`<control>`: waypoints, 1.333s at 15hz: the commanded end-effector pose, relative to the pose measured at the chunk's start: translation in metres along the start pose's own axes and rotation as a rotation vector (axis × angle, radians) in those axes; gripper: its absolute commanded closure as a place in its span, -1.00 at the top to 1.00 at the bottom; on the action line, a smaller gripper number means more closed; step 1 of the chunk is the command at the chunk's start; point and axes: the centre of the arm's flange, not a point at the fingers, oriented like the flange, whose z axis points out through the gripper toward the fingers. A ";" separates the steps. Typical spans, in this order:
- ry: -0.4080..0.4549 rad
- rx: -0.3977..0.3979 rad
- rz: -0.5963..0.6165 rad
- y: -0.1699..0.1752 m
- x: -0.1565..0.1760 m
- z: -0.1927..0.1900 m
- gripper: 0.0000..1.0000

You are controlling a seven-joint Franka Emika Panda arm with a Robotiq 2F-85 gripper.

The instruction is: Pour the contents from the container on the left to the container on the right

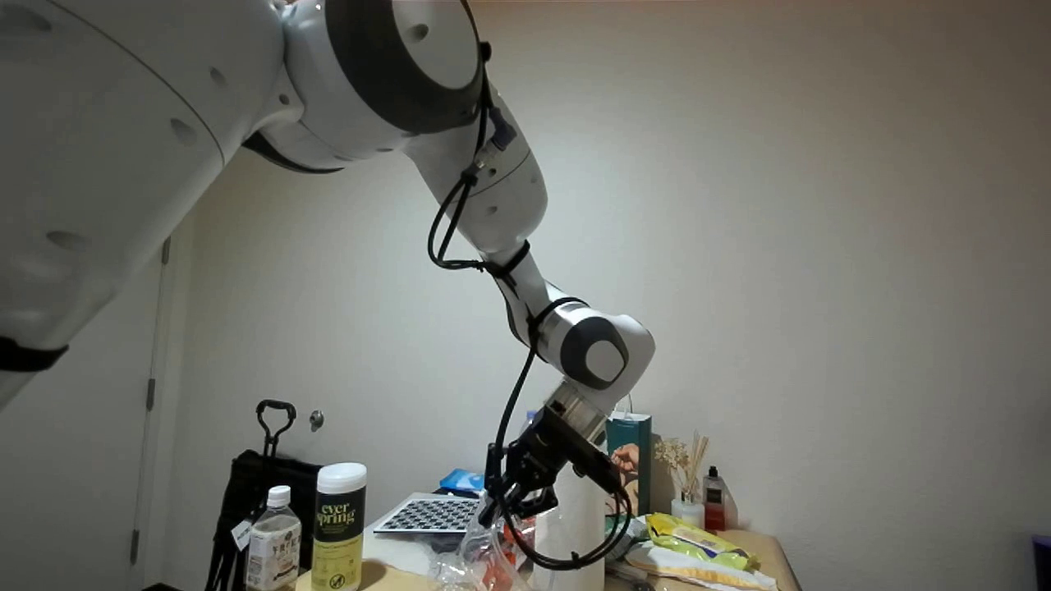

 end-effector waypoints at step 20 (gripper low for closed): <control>-0.125 -0.371 -0.250 0.031 0.021 -0.014 -0.89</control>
